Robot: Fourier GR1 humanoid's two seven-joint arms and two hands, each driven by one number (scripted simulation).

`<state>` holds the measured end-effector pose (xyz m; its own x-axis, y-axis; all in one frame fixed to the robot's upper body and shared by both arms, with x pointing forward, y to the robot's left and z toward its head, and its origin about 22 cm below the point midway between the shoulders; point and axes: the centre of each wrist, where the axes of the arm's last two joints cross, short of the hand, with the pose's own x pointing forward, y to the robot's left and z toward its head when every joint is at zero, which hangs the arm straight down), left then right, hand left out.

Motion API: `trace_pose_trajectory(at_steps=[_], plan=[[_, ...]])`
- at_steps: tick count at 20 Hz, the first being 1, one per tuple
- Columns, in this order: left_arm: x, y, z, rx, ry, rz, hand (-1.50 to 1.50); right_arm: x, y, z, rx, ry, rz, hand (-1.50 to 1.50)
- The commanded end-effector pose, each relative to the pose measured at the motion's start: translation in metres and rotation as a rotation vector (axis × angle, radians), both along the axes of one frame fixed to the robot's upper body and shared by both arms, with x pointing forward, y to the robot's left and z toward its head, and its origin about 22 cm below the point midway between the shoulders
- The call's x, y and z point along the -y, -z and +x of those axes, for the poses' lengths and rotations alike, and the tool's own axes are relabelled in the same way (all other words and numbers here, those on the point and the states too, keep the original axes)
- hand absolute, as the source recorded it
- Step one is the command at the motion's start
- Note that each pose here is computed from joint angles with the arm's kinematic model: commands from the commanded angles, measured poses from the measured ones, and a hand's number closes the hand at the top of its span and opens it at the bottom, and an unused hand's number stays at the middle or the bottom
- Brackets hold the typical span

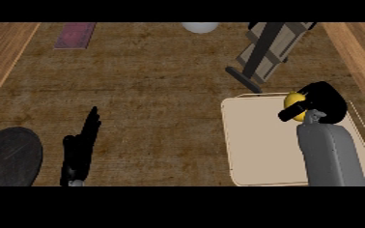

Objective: Pick the lemon from the tray and place it in the tiered basket

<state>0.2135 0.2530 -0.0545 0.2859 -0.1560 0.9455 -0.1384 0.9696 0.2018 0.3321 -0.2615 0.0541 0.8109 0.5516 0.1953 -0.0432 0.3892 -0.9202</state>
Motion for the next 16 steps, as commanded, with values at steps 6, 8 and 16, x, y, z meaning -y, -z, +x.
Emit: trace_pose_trajectory(at_steps=[6, 8, 16], plan=[[0.002, 0.008, -0.016, -0.015, -0.032, -0.011, 0.00, 0.002, -0.164, -0.045, 0.341, -0.233, 0.039, 1.50], [0.003, 0.009, -0.011, -0.023, -0.024, -0.014, 0.00, -0.005, -0.195, -0.062, 0.440, -0.206, 0.058, 1.50], [0.003, 0.005, -0.014, -0.003, 0.018, -0.012, 0.00, 0.006, -0.313, -0.111, 0.691, -0.210, -0.143, 1.50]])
